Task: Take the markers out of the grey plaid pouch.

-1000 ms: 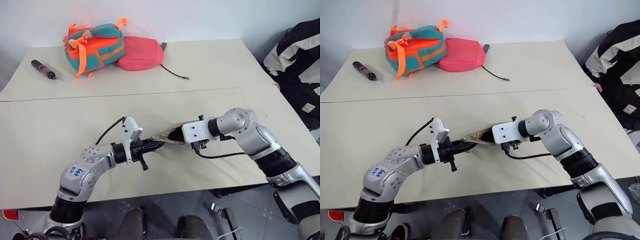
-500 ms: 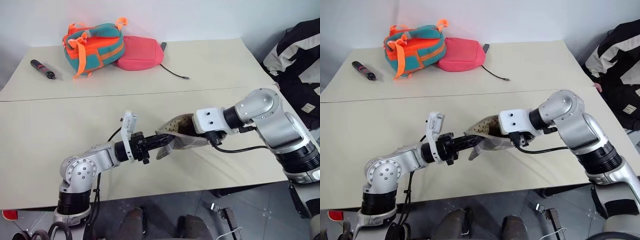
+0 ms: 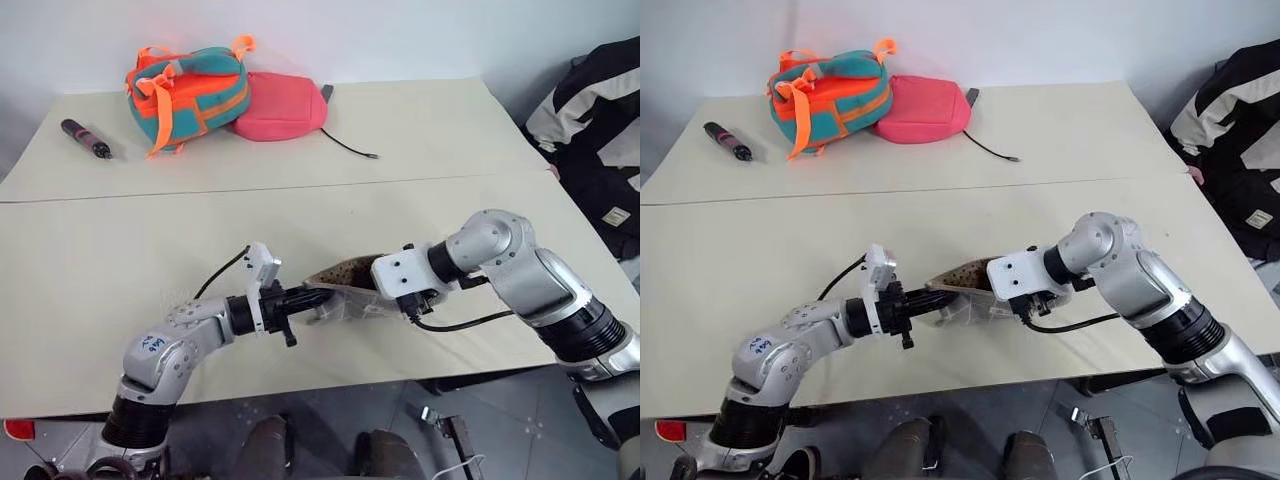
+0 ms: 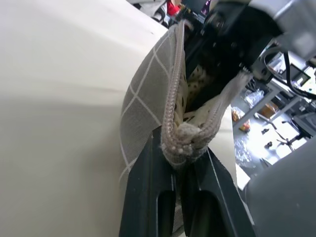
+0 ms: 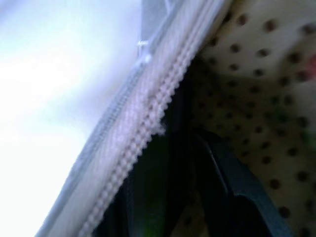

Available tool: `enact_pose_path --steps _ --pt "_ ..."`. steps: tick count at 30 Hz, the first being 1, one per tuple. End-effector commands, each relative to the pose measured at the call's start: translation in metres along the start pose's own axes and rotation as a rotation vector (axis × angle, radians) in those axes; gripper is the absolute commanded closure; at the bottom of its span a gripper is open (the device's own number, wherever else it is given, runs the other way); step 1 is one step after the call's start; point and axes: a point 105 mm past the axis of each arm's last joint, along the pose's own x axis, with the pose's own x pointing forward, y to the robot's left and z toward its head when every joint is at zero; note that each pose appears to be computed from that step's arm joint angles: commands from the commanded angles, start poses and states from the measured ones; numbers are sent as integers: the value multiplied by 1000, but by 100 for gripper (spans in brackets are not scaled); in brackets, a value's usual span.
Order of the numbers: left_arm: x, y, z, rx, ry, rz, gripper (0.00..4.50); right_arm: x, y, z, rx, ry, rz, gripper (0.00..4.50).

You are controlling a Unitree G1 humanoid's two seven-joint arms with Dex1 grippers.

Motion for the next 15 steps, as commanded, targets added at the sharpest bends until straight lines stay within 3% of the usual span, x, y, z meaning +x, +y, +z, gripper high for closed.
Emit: enact_pose_path --steps 1,15 --pt "0 -4 7 41 -23 -8 450 -2 1 -13 2 74 0 277" --pt "3 -12 7 56 3 -50 450 5 0 -41 6 221 4 277"
